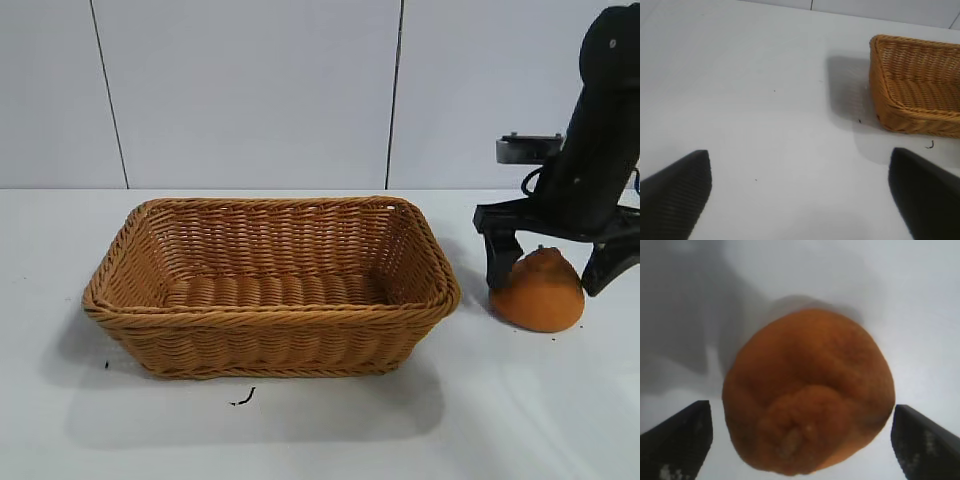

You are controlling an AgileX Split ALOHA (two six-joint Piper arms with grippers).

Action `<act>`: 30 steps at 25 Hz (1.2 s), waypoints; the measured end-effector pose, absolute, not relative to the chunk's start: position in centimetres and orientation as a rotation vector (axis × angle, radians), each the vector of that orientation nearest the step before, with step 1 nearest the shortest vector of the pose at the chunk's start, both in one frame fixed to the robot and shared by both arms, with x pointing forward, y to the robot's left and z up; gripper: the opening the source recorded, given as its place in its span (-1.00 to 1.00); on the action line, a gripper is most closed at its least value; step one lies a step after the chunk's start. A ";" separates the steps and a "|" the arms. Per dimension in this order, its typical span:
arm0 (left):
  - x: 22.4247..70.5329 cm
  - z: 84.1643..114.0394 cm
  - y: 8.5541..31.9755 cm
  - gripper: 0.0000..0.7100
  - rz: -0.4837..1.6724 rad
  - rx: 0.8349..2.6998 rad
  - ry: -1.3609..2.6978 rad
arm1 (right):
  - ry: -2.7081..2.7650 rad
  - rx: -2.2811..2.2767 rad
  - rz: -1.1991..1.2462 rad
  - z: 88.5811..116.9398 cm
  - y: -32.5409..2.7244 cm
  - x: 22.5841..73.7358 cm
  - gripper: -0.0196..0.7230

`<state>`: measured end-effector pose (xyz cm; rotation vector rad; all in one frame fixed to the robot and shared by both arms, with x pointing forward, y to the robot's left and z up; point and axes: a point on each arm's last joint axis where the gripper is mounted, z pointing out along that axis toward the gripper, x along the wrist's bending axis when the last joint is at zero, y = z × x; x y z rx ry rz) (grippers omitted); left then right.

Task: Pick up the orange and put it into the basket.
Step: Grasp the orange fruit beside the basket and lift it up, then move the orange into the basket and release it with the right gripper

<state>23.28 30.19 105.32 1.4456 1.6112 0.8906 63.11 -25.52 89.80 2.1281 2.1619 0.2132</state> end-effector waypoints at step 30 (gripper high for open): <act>23.3 105.3 30.2 0.95 0.891 1.446 1.611 | 2.051 1.967 0.515 104.5 -25.7 59.9 -0.69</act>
